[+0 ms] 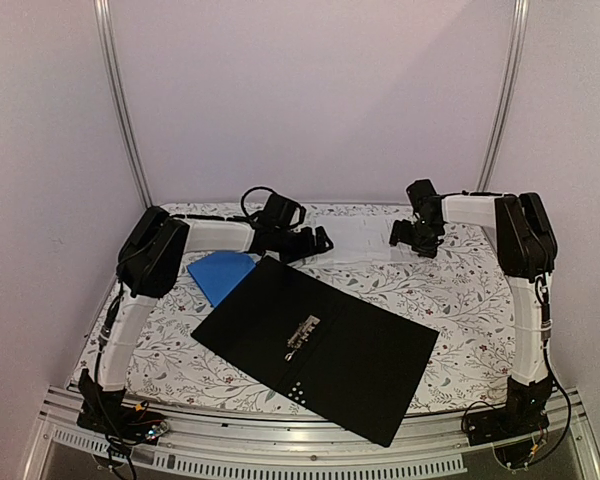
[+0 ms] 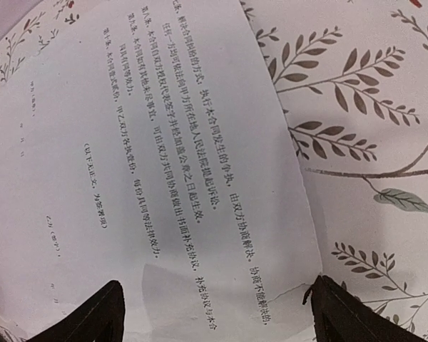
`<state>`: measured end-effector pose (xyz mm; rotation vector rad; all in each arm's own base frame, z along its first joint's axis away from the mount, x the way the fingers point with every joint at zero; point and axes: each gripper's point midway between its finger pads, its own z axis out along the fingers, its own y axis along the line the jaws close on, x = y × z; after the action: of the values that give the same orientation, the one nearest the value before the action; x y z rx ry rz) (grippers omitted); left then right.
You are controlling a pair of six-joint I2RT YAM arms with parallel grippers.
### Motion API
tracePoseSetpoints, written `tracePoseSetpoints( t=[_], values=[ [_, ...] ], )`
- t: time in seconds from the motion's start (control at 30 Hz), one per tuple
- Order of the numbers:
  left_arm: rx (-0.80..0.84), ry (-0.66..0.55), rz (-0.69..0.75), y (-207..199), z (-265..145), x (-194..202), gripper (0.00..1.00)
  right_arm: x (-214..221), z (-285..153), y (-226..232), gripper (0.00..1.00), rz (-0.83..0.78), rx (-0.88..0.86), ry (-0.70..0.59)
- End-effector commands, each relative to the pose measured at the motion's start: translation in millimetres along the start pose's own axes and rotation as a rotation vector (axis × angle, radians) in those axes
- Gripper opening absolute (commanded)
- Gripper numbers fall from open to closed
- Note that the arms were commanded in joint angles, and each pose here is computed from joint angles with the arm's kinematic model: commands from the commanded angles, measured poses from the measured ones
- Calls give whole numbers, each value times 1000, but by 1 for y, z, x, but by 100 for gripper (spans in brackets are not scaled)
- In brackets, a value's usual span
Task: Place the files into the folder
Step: Adjust the file at the center of the board.
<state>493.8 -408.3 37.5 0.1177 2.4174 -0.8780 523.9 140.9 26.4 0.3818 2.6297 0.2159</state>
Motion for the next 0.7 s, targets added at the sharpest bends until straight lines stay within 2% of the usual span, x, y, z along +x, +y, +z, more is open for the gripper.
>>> tracePoseSetpoints(
  t=[0.0,0.27,0.67],
  values=[
    [-81,-35,-85,25,11,-9,100,-20,-25,-8,93,-11,48,-67],
    [-64,-18,-113,25,33,-10,99,-45,-23,-15,97,38,48,-115],
    [-59,12,-167,29,46,-2,93,-33,25,-4,91,137,-82,29]
  ],
)
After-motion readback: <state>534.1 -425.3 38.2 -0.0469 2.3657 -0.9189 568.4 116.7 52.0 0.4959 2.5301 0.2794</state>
